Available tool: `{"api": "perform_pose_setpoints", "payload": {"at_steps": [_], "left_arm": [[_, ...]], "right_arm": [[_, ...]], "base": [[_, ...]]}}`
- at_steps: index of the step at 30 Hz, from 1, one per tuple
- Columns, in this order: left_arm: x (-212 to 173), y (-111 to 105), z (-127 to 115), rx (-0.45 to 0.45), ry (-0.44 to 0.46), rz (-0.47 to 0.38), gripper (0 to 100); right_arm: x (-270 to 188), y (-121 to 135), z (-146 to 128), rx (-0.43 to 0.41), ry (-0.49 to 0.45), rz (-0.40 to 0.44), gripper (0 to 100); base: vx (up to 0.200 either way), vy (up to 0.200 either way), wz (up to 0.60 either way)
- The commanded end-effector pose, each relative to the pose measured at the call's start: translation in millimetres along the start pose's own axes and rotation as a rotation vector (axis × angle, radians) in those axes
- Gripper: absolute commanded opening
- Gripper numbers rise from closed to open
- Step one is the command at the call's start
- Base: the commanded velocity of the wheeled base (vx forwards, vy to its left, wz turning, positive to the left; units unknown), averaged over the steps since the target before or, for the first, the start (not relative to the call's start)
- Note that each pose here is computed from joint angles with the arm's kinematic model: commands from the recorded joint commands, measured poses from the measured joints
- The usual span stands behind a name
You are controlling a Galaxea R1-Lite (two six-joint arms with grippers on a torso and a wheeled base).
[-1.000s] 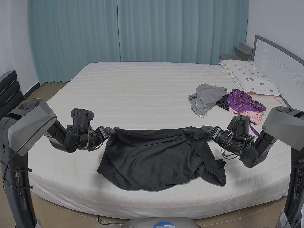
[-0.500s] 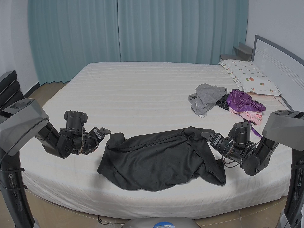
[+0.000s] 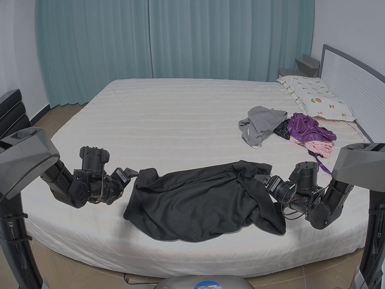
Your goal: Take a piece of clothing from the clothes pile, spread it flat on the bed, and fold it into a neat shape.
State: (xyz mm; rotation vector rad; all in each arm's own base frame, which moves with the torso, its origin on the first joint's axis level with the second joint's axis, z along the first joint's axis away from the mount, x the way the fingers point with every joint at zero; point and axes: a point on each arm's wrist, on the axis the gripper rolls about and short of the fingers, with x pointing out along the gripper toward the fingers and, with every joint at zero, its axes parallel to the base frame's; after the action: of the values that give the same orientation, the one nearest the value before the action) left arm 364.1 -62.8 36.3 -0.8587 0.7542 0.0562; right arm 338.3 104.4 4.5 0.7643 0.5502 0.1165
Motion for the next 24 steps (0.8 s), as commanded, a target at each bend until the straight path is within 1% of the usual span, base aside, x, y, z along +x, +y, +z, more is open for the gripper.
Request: {"api": "perform_pose_setpoints", "payload": {"at_steps": [1, 6, 10, 11, 14, 15, 16, 19, 24], "left_arm": [[-8.0, -0.7, -1.9, -0.063, 0.003, -0.006, 100], [-9.2, 3.2, -5.0, -0.065, 0.013, 0.007, 100], [-10.3, 8.3, -9.1, -0.066, 0.025, 0.027, 100], [-11.0, 11.2, -12.1, -0.064, 0.032, 0.037, 100], [-13.0, 15.2, -15.4, -0.060, 0.029, 0.033, 100], [-13.0, 15.2, -15.4, -0.060, 0.029, 0.033, 100], [-13.9, 16.3, -17.0, -0.059, 0.022, 0.024, 100], [-14.3, 15.4, -20.2, -0.053, 0.017, 0.013, 100], [-14.3, 13.8, -26.7, -0.043, 0.030, 0.017, 100]], "right_arm": [[-5.1, -4.5, -3.0, 0.016, 0.014, -0.019, 100], [-9.2, -8.0, -4.1, 0.015, 0.006, -0.019, 100], [-13.1, -10.2, -9.5, 0.004, 0.020, -0.036, 100], [-15.6, -12.4, -12.0, -0.016, 0.028, -0.051, 100], [-18.6, -17.5, -16.7, -0.077, 0.049, -0.070, 100], [-18.6, -17.5, -16.7, -0.077, 0.049, -0.070, 100], [-16.7, -18.7, -19.7, -0.106, 0.060, -0.074, 100], [-11.2, -22.3, -23.2, -0.141, 0.072, -0.089, 100], [-5.7, -33.4, -16.3, -0.247, 0.030, -0.149, 100]], "base": [[0.000, 0.200, 0.00], [0.000, 0.200, 0.00], [0.000, 0.200, 0.00], [0.000, 0.200, 0.00], [0.000, 0.000, 0.00], [0.000, 0.000, 0.00], [0.000, 0.000, 0.00], [0.000, 0.000, 0.00], [0.000, 0.000, 0.00]]}}
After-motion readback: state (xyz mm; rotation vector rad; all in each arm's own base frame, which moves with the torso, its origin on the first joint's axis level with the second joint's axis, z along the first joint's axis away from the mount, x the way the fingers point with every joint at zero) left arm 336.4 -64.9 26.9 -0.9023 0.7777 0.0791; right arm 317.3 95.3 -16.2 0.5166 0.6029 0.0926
